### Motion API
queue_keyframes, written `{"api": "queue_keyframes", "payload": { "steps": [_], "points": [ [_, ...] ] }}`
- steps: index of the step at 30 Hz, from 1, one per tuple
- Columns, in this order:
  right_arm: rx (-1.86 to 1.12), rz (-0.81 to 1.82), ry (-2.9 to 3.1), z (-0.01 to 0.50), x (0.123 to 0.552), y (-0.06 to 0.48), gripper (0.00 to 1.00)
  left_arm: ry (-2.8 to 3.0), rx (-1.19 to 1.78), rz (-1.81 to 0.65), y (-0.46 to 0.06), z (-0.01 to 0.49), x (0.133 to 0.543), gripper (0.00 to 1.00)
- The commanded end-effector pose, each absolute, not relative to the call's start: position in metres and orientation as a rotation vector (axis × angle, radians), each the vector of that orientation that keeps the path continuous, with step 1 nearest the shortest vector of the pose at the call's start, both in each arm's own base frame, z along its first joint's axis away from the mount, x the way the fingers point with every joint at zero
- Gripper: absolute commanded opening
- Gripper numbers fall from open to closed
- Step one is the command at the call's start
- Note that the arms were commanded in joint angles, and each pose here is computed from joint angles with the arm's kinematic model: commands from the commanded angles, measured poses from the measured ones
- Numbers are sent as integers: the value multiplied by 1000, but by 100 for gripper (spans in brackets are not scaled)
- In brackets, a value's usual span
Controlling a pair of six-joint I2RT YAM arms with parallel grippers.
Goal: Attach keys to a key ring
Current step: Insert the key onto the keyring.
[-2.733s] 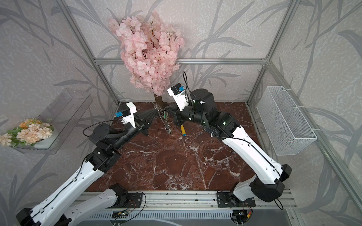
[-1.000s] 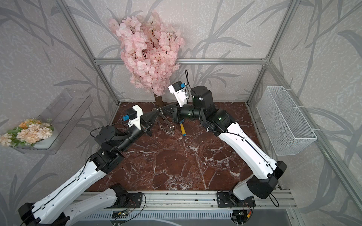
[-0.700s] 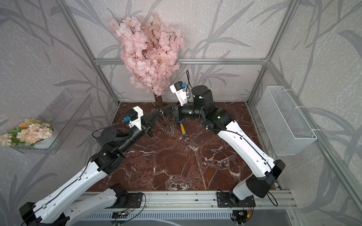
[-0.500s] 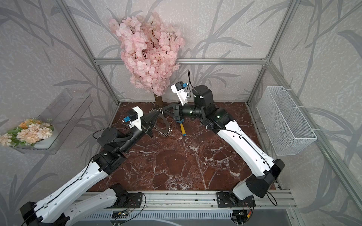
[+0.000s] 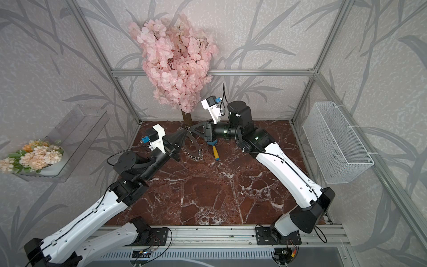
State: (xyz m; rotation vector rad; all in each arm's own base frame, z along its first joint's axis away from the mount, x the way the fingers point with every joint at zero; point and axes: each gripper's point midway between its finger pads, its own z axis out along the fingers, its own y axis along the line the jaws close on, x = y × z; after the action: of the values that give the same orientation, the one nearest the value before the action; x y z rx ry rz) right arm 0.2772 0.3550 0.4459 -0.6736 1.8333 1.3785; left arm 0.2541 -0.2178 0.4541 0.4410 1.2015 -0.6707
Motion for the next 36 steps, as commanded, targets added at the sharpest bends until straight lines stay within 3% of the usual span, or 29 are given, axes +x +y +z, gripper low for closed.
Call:
{"api": "queue_keyframes", "payload": {
  "steps": [1,15,20,36],
  "points": [
    [-612,1341,1874,430,294,352,0,983,427,-788,-210,513,218,0],
    [-626,1383,1793,444,279,344,0,995,397,-880,-213,511,218,0],
    [-622,1373,1765,454,277,337,5,1016,423,-898,-219,505,218,0],
    [-718,1362,1637,476,253,324,4,992,459,-1081,-231,517,202,0]
  ]
}}
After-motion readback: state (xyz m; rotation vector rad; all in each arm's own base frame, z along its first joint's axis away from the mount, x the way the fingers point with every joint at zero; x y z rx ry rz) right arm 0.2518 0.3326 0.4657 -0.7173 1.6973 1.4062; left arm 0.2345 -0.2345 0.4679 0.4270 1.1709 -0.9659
